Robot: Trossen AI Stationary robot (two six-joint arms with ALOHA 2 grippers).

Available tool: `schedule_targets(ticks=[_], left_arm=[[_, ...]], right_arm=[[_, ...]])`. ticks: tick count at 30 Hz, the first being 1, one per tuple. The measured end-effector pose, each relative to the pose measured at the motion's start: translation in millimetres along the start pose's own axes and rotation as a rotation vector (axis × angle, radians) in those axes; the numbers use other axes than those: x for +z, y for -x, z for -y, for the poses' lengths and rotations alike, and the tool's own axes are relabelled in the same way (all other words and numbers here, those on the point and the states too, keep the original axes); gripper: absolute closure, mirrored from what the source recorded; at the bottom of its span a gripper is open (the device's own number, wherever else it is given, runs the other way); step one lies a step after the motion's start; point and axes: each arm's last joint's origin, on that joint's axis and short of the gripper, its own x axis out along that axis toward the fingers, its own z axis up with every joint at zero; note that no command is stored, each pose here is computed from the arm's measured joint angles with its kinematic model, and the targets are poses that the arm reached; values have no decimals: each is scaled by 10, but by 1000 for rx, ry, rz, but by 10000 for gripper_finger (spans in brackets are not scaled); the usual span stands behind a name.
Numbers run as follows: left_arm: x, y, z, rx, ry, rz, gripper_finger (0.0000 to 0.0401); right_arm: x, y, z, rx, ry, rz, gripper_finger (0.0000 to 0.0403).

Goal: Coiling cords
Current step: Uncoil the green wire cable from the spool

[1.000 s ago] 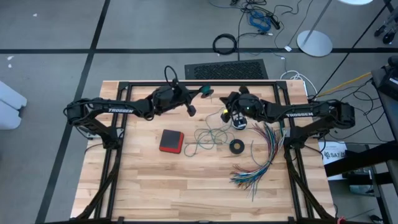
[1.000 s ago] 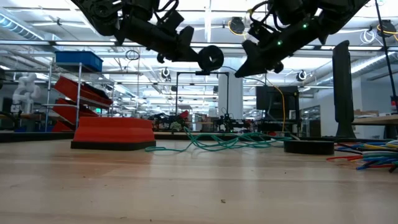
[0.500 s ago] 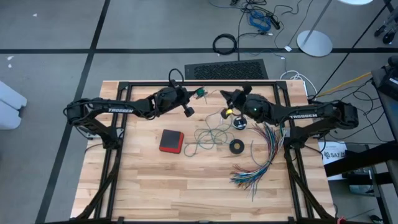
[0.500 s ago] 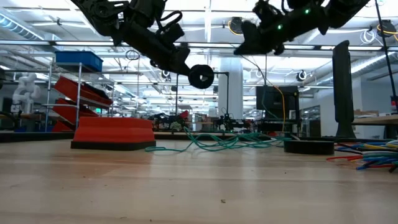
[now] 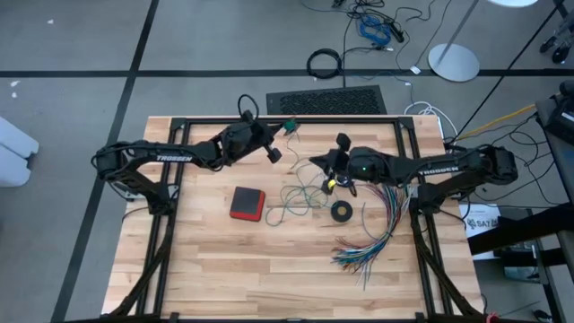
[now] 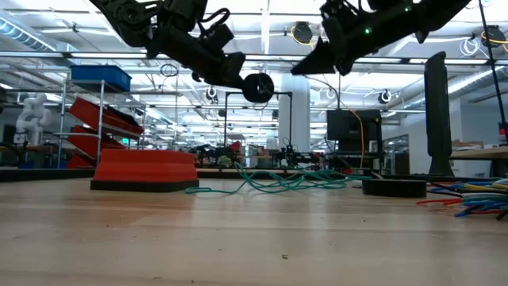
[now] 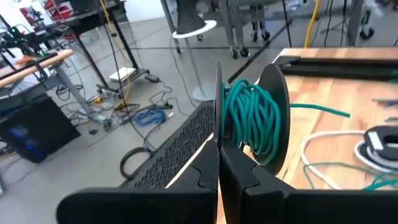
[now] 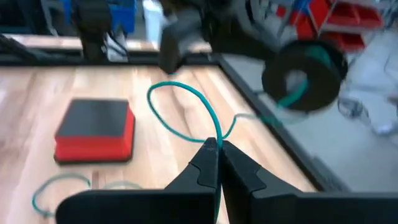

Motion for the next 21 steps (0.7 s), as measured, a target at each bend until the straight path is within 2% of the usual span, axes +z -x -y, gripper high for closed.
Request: schedule_targets(ticks=[5, 8, 11, 17, 21], left_arm=[[30, 1, 2, -16, 32, 32, 401], [35, 1, 7, -42, 49, 40, 401], [39, 1, 11, -50, 56, 44, 401], [40, 2, 21, -88, 73, 49, 401], [39, 2, 22, -91, 73, 48, 401]], right_arm=[[-135, -2, 34, -13, -38, -135, 402], [-199, 7, 61, -72, -49, -199, 387], [-239, 17, 75, -126, -36, -239, 352], [-256, 21, 72, -117, -39, -255, 258], [-210, 9, 69, -97, -32, -209, 213]])
